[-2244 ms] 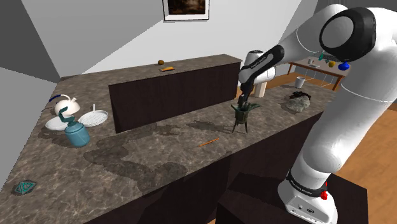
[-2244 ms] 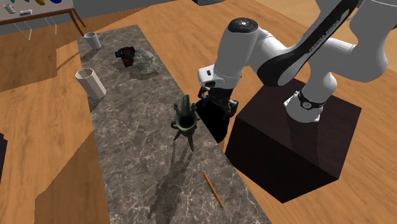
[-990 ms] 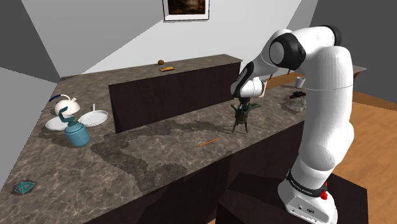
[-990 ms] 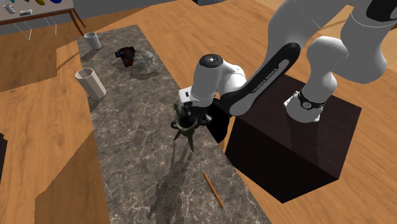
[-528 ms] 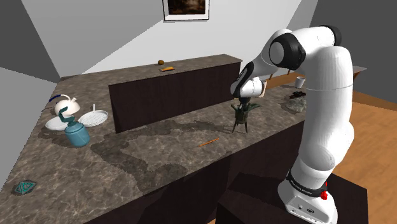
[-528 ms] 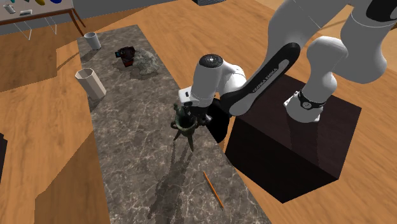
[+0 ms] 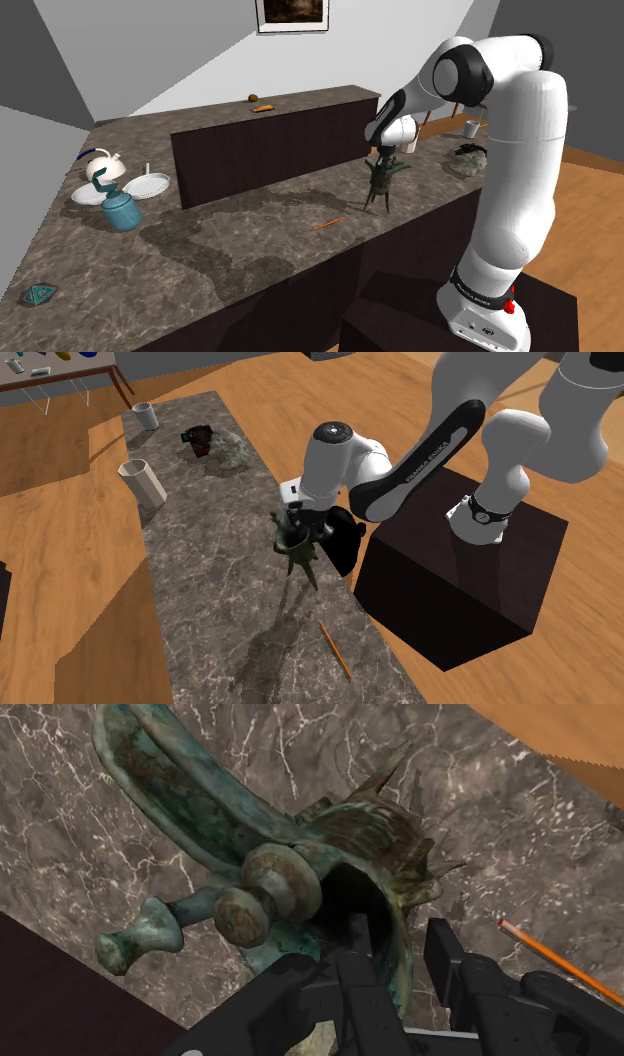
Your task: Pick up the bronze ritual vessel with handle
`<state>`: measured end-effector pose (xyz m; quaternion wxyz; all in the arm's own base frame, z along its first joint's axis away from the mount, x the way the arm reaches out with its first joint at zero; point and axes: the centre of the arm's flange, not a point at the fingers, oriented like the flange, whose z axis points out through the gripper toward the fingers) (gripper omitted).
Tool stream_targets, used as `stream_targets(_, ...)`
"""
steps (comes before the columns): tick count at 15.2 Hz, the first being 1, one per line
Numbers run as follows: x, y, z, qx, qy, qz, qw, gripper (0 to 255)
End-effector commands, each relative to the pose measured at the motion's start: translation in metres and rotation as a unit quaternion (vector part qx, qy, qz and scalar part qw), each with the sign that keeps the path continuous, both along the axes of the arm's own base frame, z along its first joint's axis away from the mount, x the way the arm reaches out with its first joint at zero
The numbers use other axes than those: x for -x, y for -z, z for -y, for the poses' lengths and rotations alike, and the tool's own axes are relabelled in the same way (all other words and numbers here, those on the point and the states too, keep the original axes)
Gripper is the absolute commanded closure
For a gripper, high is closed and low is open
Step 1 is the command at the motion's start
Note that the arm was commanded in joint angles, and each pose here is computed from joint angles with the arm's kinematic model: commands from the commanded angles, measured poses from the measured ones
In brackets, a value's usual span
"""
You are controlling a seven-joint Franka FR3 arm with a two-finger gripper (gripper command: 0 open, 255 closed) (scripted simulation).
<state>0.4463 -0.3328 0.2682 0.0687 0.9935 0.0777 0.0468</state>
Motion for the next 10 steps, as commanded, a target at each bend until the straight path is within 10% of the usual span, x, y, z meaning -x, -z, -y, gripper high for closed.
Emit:
stream_targets(1, -0.001, -0.010, -0.001, 0.000, 0.000, 0.000, 1.0000, 255)
stream_targets(10, -0.001, -0.048, -0.001, 0.000, 0.000, 0.000, 1.0000, 255)
